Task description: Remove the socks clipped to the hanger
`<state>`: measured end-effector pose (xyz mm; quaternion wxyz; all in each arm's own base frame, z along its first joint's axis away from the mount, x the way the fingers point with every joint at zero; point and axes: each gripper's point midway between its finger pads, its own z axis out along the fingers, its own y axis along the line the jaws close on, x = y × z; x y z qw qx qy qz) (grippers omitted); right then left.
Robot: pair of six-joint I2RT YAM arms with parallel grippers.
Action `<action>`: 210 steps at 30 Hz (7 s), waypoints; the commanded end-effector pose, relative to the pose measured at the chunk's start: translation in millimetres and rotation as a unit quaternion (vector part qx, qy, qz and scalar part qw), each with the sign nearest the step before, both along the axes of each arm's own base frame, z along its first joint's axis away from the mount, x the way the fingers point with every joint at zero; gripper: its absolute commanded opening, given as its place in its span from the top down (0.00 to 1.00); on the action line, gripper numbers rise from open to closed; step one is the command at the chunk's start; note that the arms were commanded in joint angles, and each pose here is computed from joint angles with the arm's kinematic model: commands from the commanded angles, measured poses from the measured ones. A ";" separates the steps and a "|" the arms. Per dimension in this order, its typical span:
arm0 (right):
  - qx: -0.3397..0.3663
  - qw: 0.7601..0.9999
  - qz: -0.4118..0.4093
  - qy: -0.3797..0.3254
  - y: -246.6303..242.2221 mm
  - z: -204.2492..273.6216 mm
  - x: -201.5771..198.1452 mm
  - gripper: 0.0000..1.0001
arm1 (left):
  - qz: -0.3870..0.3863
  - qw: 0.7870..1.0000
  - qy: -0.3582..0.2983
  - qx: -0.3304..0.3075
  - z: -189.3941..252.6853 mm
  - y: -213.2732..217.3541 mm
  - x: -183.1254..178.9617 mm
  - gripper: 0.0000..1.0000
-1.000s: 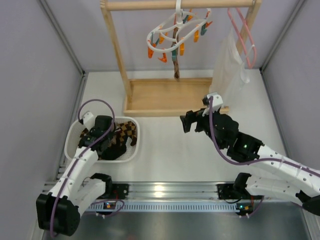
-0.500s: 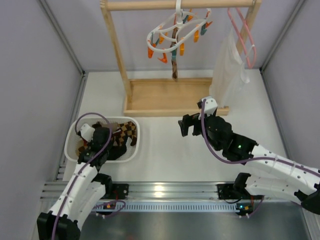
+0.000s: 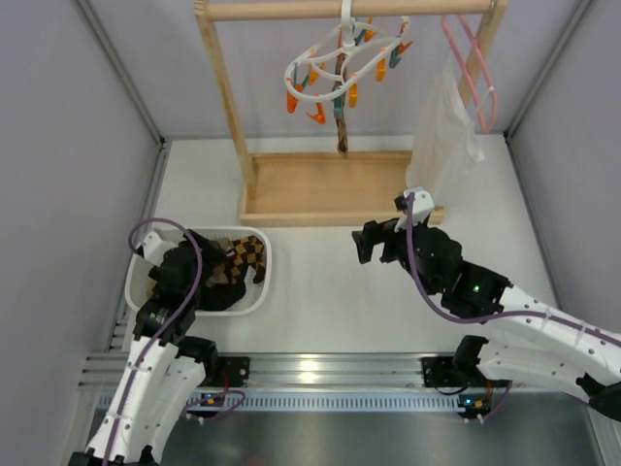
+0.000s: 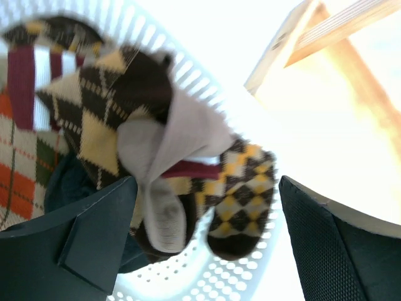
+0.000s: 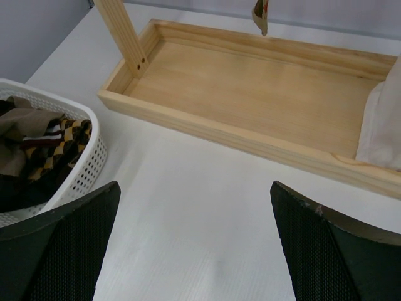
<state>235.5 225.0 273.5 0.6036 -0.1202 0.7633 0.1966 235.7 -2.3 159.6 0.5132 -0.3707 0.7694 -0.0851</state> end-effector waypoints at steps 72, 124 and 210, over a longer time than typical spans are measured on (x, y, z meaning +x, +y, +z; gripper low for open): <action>0.068 0.996 0.049 0.025 -47.8 -39.4 -6.6 0.00 | -0.394 0.869 -0.264 0.143 67.1 -325.0 323.0 0.02; 0.093 0.992 0.081 0.017 -39.1 -30.2 -15.7 0.01 | -0.187 0.916 -0.237 0.263 104.0 -249.1 137.5 1.00; 0.115 0.978 0.173 -0.018 71.0 102.0 172.5 1.00 | -0.290 0.883 -0.316 0.190 136.2 -290.5 97.5 0.02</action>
